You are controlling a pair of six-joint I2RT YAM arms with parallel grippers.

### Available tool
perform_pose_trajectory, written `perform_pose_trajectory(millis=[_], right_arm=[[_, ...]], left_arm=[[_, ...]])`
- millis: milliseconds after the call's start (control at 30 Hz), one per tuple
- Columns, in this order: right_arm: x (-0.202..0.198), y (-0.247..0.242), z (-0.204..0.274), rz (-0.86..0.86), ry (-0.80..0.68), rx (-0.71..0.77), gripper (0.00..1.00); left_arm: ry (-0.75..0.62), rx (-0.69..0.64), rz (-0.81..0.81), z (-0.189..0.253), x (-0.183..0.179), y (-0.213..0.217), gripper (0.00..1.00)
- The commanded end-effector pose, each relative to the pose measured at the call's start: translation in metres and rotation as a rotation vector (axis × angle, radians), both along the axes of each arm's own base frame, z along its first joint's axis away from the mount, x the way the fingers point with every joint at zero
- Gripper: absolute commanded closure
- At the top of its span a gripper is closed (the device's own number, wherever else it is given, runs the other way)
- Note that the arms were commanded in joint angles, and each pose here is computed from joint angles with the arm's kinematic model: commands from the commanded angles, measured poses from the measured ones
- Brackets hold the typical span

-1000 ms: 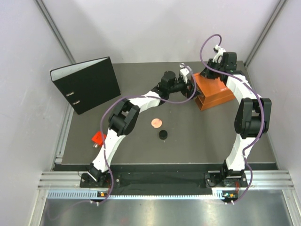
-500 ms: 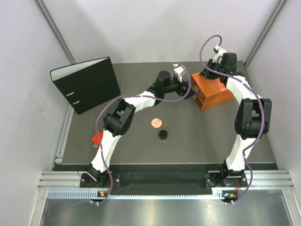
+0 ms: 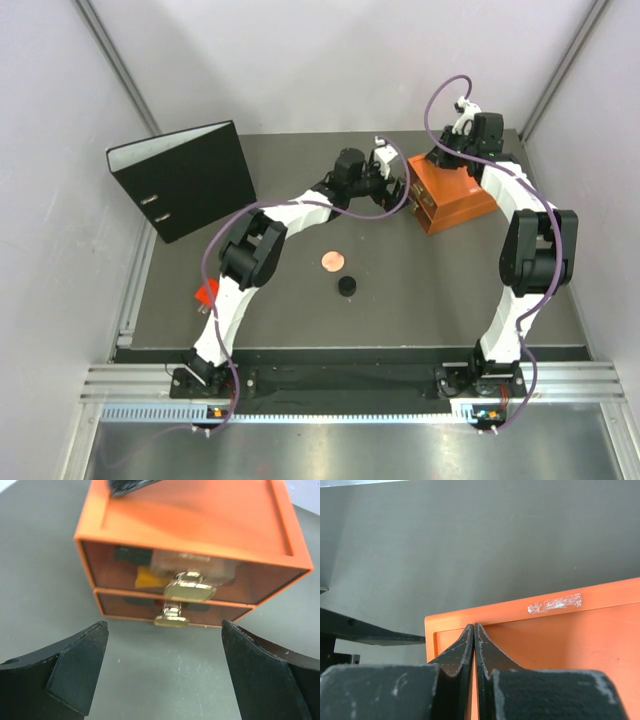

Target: Organize the makeup

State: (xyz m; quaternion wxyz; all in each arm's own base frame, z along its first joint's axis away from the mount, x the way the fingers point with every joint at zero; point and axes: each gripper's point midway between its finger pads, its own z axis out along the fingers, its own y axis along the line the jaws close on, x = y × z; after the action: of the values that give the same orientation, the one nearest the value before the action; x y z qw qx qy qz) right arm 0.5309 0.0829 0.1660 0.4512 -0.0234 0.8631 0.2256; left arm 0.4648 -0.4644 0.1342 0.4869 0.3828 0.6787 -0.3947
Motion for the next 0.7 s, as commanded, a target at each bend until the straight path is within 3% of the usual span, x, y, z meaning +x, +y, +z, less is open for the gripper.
perform_pose_trajectory(millis=[0,667], right_arm=[[-0.09,-0.019,-0.137,-0.036,0.527,-0.105,1.0],[-0.097,-0.018,-0.144,-0.03,0.545,-0.104,1.0]], left_arm=[[-0.095,0.027,-0.023,-0.001,0.006,-0.013,0.01],[-0.013,0.049,-0.085,-0.034,0.005,-0.048,0.07]])
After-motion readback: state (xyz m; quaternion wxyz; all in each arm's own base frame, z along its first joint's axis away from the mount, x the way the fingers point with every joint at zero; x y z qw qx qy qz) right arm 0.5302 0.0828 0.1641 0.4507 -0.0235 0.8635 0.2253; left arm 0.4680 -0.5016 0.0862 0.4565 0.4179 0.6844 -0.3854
